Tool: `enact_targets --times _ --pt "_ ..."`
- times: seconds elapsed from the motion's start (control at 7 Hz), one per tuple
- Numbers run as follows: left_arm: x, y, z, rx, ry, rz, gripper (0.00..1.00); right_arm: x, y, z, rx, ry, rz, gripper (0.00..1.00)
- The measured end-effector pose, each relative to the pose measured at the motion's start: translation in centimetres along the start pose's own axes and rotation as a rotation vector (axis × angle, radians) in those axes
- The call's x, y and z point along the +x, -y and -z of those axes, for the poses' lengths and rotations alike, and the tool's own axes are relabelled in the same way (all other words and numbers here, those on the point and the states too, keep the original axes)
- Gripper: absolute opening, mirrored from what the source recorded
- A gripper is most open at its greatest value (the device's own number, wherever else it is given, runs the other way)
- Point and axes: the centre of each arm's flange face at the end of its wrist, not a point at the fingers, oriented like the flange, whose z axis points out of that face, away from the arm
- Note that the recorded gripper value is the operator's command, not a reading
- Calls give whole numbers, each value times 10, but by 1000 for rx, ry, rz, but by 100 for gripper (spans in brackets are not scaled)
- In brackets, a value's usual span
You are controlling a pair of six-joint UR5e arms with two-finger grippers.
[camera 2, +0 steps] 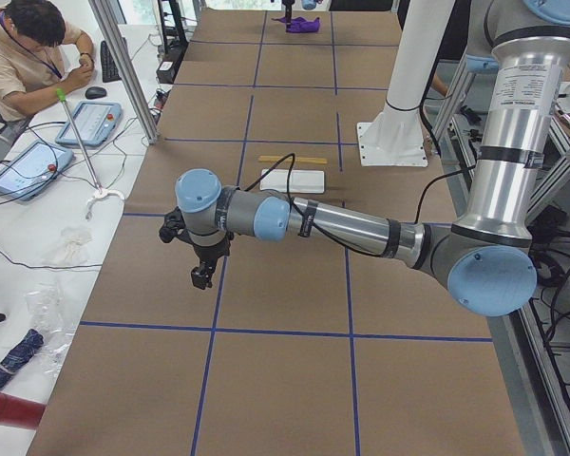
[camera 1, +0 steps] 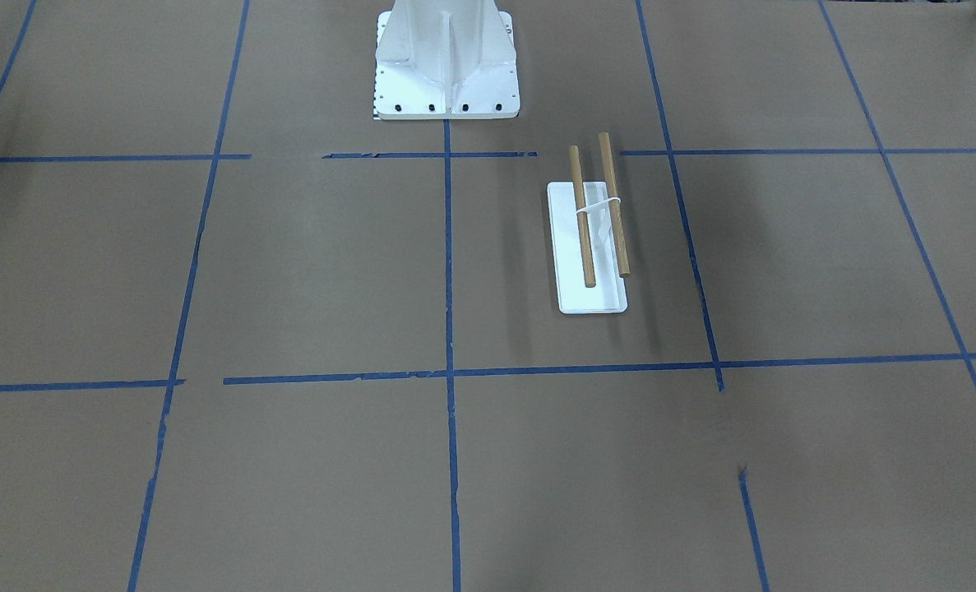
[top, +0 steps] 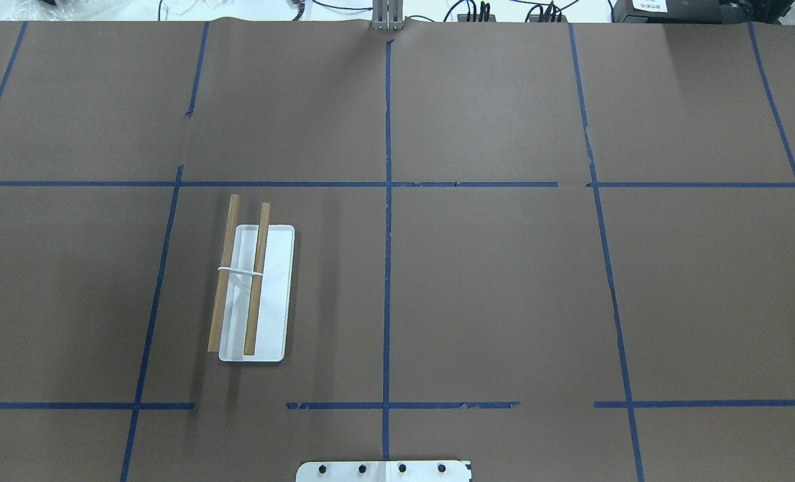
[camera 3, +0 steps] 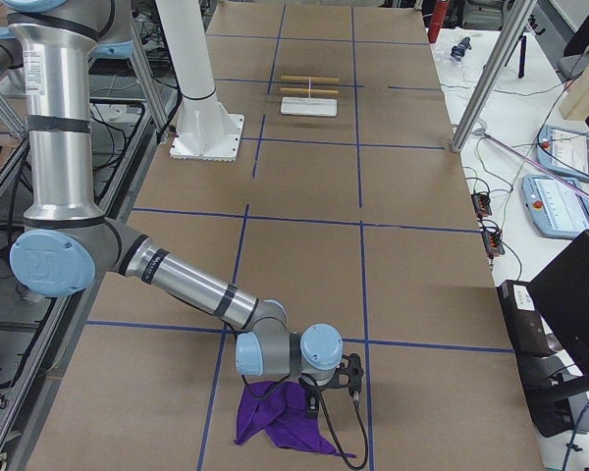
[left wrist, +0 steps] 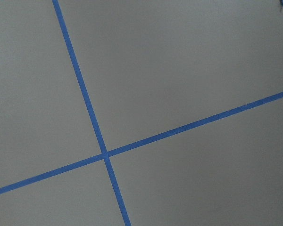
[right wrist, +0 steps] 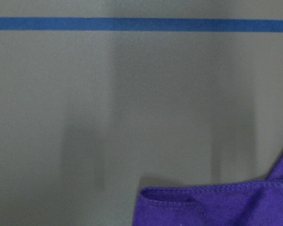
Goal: Hang towel on rack
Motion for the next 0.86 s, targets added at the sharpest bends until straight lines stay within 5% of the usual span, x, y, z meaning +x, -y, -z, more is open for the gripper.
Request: enact_targets --times 0.57,0.71,0.86 --pt "-2 -2 -1 0 -1 0 100 2 6 -18 -33 -24 -50 93" --pt "-1 -2 -1 1 -1 -1 100 -2 6 -23 -43 -25 -42 76" --pt "0 -3 0 2 -1 -2 100 -7 7 -27 -53 -27 -32 22"
